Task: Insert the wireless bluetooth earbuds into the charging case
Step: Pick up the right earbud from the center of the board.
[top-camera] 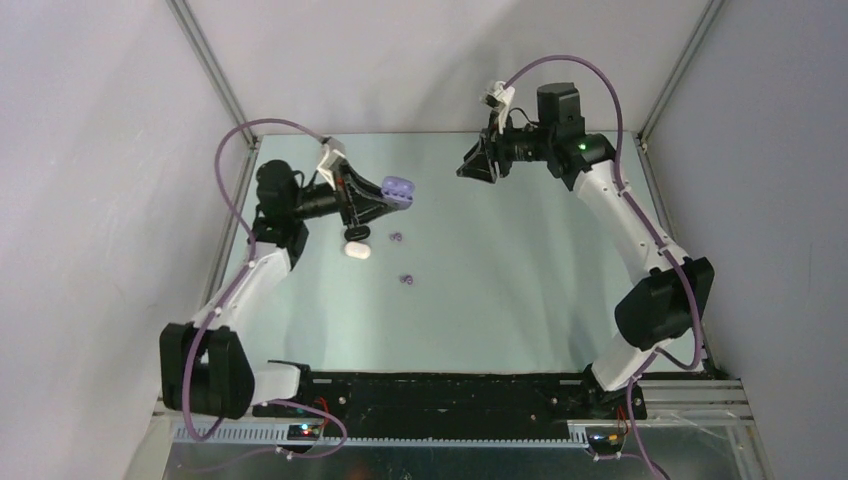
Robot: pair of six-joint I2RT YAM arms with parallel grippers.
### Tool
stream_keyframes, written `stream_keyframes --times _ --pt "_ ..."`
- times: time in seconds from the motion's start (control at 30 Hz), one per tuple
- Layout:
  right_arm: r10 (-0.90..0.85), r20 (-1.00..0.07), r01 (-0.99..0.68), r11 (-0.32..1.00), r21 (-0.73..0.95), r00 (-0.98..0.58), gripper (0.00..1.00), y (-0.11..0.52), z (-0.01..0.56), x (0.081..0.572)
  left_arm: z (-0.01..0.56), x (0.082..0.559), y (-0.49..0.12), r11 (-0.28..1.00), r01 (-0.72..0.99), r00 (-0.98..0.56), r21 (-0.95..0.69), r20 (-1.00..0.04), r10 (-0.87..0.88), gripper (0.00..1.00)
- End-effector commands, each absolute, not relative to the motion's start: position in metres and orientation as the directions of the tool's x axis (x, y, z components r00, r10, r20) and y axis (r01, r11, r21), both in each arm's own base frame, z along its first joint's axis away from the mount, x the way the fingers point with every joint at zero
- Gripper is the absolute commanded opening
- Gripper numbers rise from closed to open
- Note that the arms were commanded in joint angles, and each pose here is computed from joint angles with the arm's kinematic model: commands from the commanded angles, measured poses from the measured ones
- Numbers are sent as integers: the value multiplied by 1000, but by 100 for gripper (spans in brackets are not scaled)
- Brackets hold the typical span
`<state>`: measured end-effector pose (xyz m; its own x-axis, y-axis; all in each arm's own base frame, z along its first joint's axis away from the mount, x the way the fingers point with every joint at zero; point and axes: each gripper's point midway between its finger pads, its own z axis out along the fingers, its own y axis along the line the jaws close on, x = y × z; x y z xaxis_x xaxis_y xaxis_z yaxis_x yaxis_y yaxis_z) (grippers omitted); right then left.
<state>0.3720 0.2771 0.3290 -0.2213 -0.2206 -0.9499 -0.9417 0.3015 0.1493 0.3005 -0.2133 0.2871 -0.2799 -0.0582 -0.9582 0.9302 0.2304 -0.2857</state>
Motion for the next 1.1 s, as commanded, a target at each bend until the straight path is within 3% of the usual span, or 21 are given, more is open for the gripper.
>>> stream_keyframes --times 0.0,0.27,0.4,0.57,0.77,1.07 --pt "-260 -948 -911 406 66 -185 50 260 334 369 347 292 -202 291 941 -129 -171 -979 -158 0" --pt "-411 -898 -880 472 -60 -159 55 239 307 347 388 291 -187 371 920 -33 -128 -967 -253 0" --pt "-434 -888 -908 417 -47 -153 57 248 292 335 385 283 -190 324 941 -24 -101 -972 -232 0" --pt "-420 -897 -938 345 -21 -134 56 266 279 343 363 298 -179 324 927 -117 -187 -967 -225 0" --pt "-436 -899 -971 227 -81 -27 55 287 264 344 354 317 -149 406 877 -167 -256 -956 -241 0" --pt "-527 -845 -987 71 -146 87 52 326 236 318 360 304 -141 430 865 -139 -260 -946 -294 0"
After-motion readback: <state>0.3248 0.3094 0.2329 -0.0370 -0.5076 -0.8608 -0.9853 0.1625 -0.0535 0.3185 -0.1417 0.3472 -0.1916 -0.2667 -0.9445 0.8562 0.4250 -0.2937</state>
